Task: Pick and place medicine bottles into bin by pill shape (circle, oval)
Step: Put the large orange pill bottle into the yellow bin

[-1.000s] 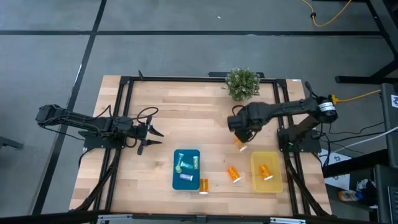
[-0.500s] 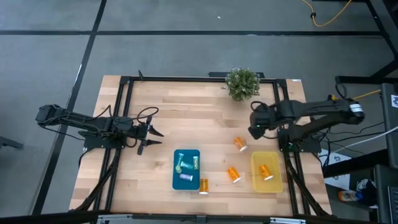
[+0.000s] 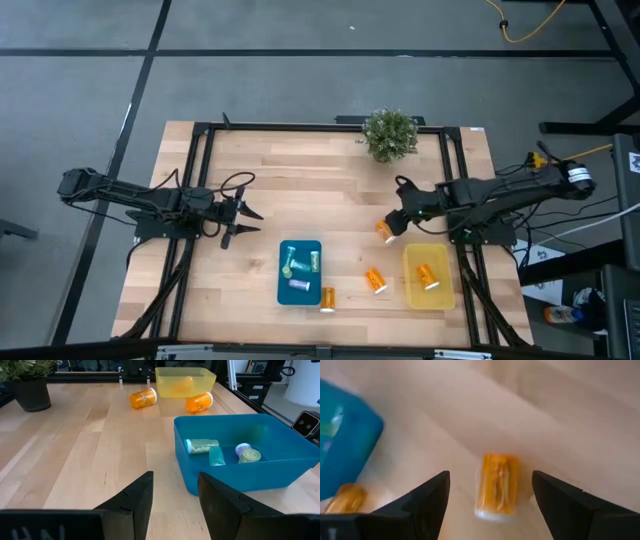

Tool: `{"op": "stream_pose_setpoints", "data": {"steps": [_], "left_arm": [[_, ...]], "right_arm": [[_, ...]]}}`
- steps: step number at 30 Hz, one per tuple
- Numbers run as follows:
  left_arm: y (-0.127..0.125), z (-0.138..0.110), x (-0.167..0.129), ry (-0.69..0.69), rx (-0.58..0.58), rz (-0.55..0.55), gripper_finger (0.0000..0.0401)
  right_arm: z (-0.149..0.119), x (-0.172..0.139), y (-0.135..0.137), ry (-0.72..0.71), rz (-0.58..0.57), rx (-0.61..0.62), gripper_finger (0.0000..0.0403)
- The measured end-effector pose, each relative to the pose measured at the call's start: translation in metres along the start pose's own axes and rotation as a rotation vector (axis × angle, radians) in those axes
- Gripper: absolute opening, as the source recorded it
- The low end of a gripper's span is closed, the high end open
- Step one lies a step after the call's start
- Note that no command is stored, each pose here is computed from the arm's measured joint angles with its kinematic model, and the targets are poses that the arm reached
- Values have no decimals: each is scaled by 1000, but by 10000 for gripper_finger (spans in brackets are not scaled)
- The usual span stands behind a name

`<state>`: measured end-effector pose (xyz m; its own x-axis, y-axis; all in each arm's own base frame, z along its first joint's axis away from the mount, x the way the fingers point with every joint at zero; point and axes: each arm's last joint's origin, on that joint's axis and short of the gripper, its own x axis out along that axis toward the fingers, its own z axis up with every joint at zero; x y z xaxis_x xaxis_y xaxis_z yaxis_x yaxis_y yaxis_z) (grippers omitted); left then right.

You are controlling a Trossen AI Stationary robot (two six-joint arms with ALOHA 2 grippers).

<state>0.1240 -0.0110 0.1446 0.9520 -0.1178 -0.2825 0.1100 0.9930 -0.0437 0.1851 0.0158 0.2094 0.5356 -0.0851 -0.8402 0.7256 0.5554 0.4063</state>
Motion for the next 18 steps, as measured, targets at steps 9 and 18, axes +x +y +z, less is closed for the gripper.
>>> {"op": "stream_pose_setpoints", "data": {"steps": [9, 18], "left_arm": [[0, 0, 0, 3, 0, 0, 147], [0, -1, 0, 12, 18, 0, 147]], "right_arm": [[8, 26, 13, 32, -112, -33, 284], [-6, 49, 20, 161, -136, -79, 284]]}}
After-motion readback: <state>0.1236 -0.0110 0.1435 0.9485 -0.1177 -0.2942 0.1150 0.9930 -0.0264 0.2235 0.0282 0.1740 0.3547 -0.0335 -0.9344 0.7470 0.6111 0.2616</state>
